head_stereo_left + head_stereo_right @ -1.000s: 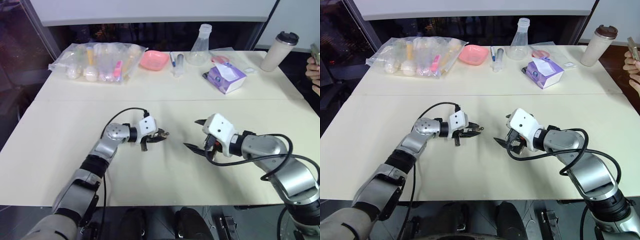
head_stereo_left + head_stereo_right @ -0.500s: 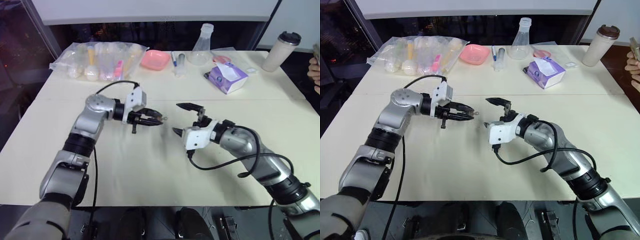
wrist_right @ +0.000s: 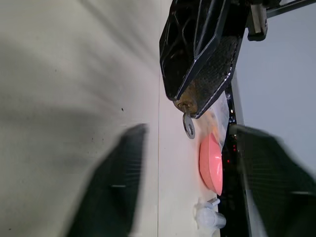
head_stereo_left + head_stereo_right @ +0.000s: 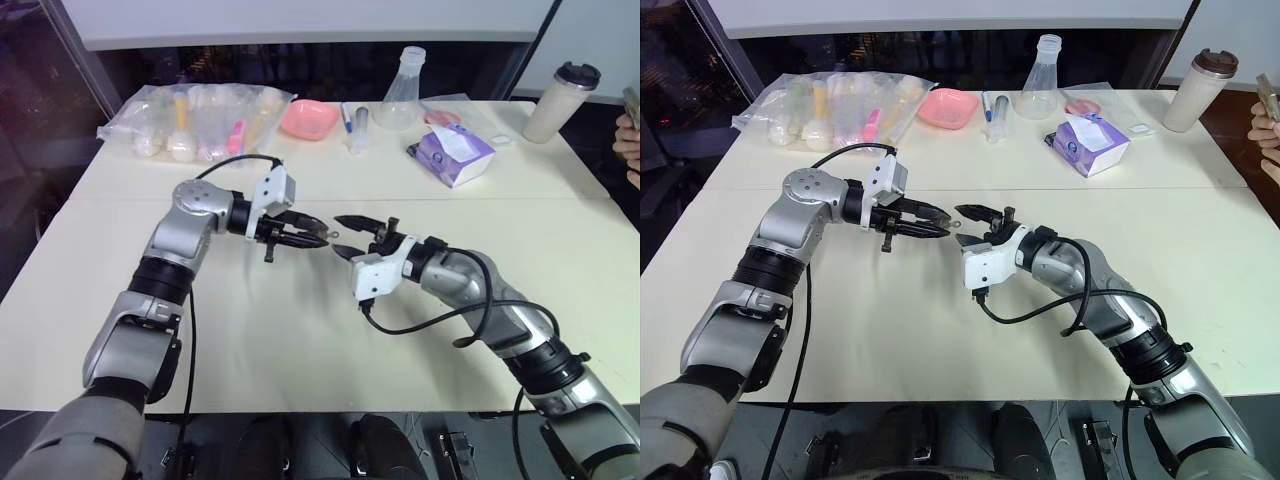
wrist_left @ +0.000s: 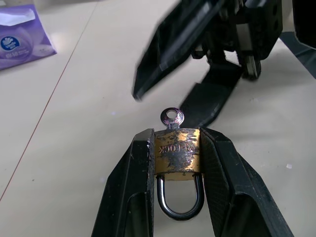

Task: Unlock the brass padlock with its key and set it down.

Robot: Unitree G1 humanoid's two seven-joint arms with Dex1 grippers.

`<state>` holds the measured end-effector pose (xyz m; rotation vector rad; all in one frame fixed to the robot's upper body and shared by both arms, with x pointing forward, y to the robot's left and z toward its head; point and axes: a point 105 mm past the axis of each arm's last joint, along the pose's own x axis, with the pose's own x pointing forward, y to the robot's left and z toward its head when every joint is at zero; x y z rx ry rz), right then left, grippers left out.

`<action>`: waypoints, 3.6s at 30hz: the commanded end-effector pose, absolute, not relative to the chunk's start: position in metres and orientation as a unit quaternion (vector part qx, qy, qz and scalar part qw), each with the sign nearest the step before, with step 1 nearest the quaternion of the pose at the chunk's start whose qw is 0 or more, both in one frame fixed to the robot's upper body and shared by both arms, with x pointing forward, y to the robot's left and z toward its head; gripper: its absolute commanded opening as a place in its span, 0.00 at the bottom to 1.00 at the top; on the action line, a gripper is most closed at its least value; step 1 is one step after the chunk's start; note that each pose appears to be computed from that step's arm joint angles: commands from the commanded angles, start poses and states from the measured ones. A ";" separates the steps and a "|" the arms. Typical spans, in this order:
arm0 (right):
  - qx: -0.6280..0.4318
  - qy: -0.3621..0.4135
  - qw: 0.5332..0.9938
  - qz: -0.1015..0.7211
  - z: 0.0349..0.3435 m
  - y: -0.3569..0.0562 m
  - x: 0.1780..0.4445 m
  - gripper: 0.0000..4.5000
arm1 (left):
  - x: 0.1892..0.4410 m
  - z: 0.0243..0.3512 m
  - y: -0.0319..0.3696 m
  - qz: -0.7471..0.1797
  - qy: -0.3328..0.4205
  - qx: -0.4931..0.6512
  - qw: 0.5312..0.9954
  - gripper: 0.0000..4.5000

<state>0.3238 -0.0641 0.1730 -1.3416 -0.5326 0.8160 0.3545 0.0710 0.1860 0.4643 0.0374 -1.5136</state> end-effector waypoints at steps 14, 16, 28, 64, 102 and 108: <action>-0.495 -0.174 0.733 0.433 0.188 -0.056 0.323 0.01 | 0.341 0.202 0.058 -0.690 -0.066 0.289 0.660 0.17; -0.479 -0.148 0.734 0.458 0.185 -0.056 0.320 0.01 | 0.338 0.204 0.056 -0.694 -0.080 0.300 0.650 0.17; -0.566 -0.182 0.674 0.439 0.192 -0.057 0.318 0.01 | 0.338 0.206 0.063 -0.695 -0.091 0.316 0.640 0.17; -0.638 -0.428 0.515 0.381 0.201 -0.044 0.294 0.64 | 0.329 0.211 0.072 -0.754 -0.020 0.231 0.614 0.17; -0.635 -0.419 0.520 0.388 0.197 -0.043 0.299 0.00 | 0.333 0.247 0.106 -0.702 -0.007 0.156 0.695 0.92; -0.636 -0.418 0.518 0.391 0.196 -0.044 0.300 0.00 | 0.326 0.236 0.108 -0.703 0.009 0.155 0.694 0.40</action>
